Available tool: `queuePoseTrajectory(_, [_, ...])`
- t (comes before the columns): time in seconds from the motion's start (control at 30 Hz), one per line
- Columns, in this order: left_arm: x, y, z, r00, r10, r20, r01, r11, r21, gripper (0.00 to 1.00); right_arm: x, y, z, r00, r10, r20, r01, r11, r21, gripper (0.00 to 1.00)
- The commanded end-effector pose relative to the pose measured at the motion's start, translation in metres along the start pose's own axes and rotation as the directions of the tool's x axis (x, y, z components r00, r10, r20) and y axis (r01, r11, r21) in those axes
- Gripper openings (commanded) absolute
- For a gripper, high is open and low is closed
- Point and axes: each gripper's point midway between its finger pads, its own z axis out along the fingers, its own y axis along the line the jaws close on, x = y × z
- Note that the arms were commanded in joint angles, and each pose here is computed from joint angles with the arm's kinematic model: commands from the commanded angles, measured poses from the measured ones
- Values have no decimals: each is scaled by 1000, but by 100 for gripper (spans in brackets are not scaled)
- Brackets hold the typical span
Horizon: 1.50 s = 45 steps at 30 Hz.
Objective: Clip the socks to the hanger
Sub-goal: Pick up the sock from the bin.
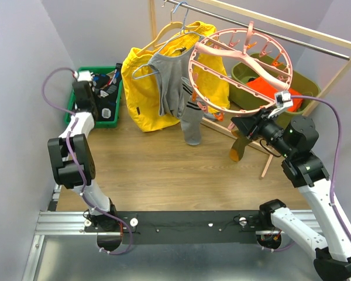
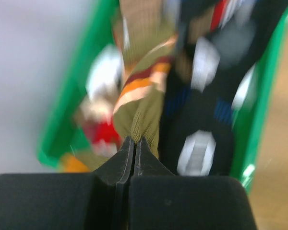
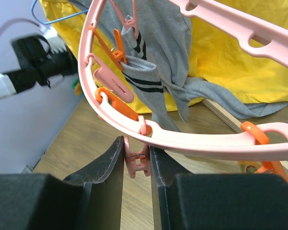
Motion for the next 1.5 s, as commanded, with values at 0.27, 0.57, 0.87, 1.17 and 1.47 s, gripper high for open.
queuePoseTrajectory(0.27, [49,25,-10,995,-56,-79,46,991,-124,0,5,3,-7,1000,-6,-13,6,1000,-10,1])
queuePoseTrajectory(0.57, [-21,20,-42,987,135,88,-127,988,-90,0,5,2,-5,1000,-8,-12,8,1000,-11,1])
queuePoseTrajectory(0.87, [-96,-44,-45,880,263,395,-338,932,131,0,4,3,-3,1000,-8,-15,8,1000,-16,1])
queuePoseTrajectory(1.17, [-21,-76,-6,882,329,338,-429,858,284,0,3,1,-5,1000,-11,-17,11,1000,3,1])
queuePoseTrajectory(1.47, [28,-36,-5,926,338,168,-367,913,181,0,5,2,-2,1000,-5,-26,5,1000,-13,1])
